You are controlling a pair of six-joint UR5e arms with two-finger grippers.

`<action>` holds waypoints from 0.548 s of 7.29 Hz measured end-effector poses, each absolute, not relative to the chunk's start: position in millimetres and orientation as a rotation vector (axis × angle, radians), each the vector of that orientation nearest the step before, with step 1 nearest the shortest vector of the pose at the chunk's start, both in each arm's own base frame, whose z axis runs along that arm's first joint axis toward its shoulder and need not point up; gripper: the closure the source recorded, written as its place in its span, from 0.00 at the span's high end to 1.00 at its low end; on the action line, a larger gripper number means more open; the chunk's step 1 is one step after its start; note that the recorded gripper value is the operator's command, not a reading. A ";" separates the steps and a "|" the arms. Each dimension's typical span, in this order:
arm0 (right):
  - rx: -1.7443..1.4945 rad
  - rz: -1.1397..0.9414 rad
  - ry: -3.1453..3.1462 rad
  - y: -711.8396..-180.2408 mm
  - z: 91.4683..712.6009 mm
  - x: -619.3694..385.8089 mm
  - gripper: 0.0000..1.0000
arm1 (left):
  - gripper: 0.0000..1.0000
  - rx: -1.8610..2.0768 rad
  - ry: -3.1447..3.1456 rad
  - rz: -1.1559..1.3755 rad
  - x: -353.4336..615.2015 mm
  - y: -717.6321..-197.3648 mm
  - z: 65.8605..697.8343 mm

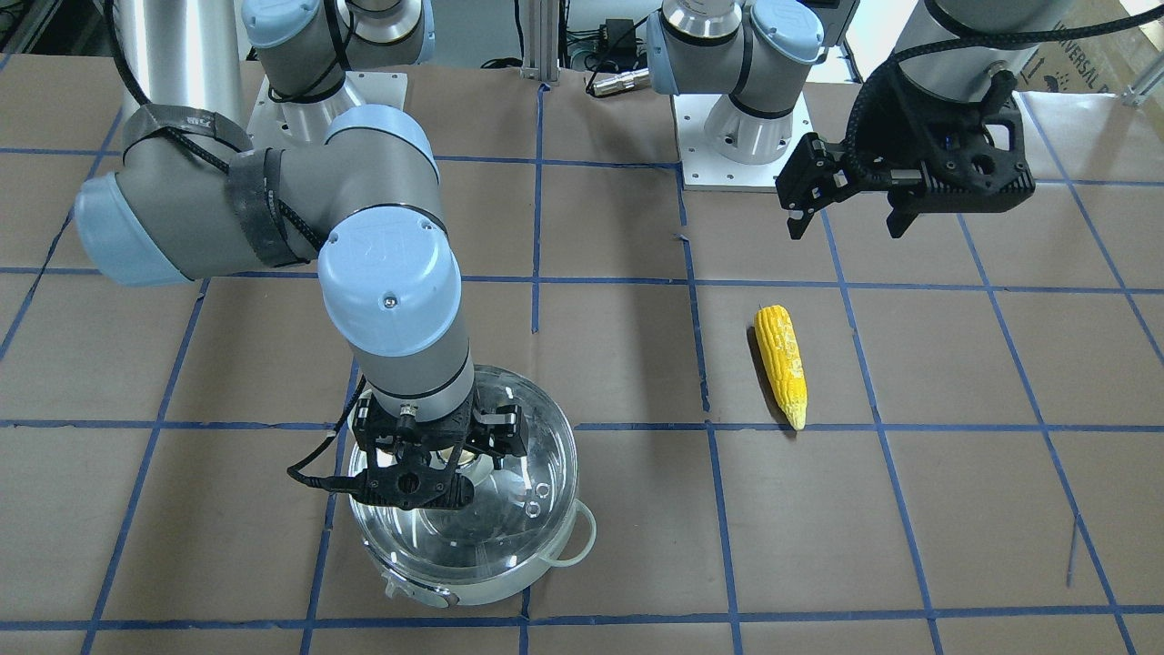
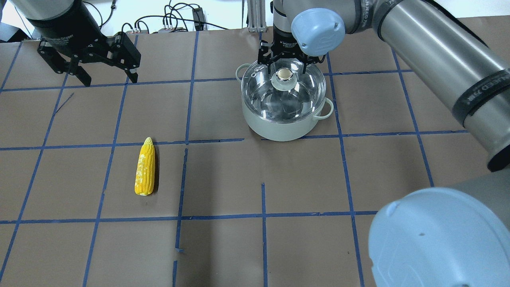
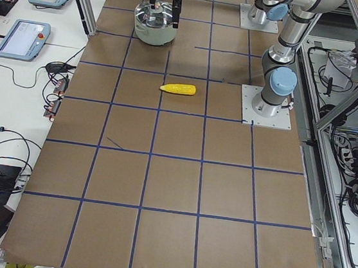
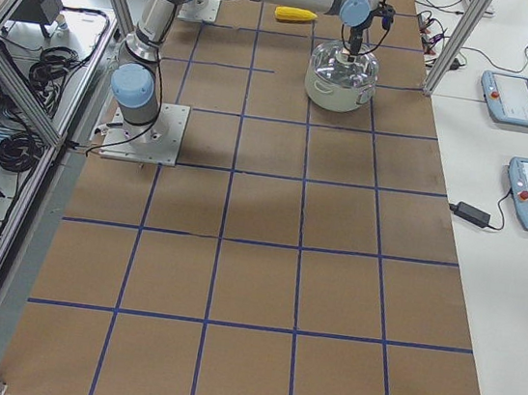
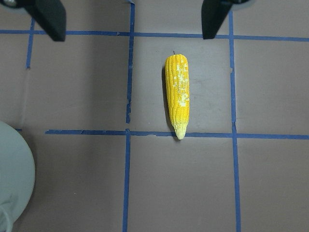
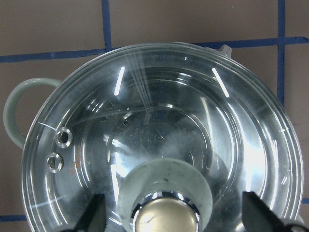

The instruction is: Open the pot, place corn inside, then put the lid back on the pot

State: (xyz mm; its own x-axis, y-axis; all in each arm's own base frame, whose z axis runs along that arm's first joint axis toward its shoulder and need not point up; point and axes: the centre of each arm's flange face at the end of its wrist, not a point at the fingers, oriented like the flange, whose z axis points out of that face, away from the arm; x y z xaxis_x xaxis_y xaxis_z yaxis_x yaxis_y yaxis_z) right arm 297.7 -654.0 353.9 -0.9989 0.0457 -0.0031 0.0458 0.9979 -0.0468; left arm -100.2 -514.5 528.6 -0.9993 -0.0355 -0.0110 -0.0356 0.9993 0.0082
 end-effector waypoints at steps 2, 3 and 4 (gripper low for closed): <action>0.074 -0.074 3.136 -654.5 352.3 297.9 0.71 | 1.00 -0.056 3.130 0.012 -100.2 -514.3 528.9; 0.074 -0.071 3.136 -654.3 351.5 298.0 0.59 | 1.00 -0.056 3.130 0.012 -100.2 -514.3 528.9; 0.074 -0.066 3.137 -653.8 351.0 298.3 0.50 | 1.00 -0.056 3.130 0.012 -100.2 -514.4 528.8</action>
State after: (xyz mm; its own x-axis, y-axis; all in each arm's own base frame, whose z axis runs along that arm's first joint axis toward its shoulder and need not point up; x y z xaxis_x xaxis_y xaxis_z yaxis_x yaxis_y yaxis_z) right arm 298.3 -653.8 351.0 -0.9989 0.0470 -0.0036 0.0471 0.9980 -0.0422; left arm -100.2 -514.4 528.8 -0.9993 -0.0355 -0.0110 -0.0355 0.9993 0.0077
